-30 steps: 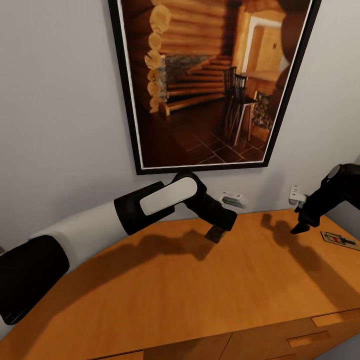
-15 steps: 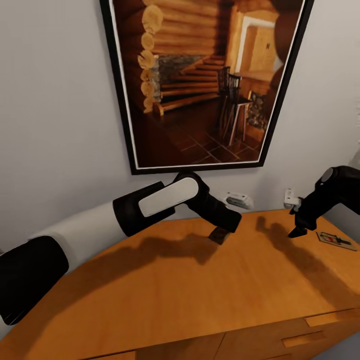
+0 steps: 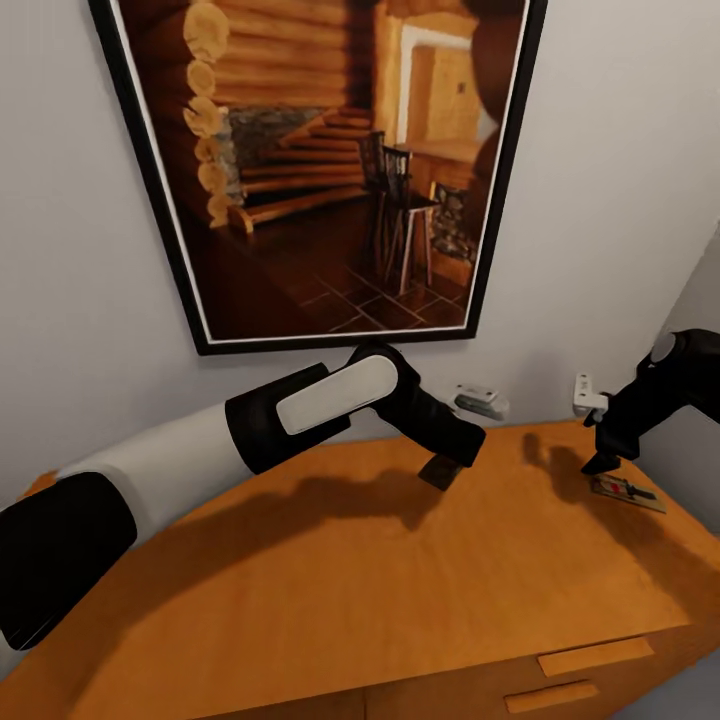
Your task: Take the four mousetraps from the cabinet in the bathroom and place them on the bathroom floor. Make sure all four end up on the same floor surface, and ensure that at least two of them are either under or directly next to the same bathroom sink.
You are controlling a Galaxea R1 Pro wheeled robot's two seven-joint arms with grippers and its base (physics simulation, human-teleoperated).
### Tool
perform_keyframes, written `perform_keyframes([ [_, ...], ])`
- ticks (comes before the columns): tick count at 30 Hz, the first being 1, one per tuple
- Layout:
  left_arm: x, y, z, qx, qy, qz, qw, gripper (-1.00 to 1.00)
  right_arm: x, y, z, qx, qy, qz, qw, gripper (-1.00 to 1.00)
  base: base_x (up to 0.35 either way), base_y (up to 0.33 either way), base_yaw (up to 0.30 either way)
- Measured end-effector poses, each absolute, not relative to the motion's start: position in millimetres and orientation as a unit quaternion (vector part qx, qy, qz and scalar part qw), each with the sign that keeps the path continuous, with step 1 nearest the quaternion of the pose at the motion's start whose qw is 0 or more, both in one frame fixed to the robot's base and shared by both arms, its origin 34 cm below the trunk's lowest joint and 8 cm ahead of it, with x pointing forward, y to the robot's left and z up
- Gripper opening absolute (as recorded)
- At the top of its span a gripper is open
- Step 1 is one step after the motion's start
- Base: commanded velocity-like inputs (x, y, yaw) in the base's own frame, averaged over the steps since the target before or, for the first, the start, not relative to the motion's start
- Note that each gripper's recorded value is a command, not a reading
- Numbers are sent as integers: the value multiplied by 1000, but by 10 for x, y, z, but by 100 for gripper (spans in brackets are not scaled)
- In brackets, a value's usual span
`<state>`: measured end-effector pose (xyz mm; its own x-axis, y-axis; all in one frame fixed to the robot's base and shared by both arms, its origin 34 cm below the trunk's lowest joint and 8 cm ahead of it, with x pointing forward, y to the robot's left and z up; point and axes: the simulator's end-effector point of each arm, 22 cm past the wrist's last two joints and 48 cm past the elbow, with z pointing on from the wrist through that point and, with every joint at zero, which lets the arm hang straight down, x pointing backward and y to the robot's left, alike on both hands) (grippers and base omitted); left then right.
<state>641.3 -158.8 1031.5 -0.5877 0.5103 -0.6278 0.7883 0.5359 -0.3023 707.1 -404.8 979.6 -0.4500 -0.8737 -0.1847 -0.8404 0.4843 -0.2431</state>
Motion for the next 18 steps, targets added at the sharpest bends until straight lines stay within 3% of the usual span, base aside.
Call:
perform_keyframes([
  [6,6413,-1586,10316,385,843,-289,240,-100,7054,-4050,9830,-510,846,-62,146,100,73,-110,0],
  [18,6425,-1631,10507,377,836,-310,249,-100,6912,-4348,9955,-533,829,-96,140,100,7,-14,0],
])
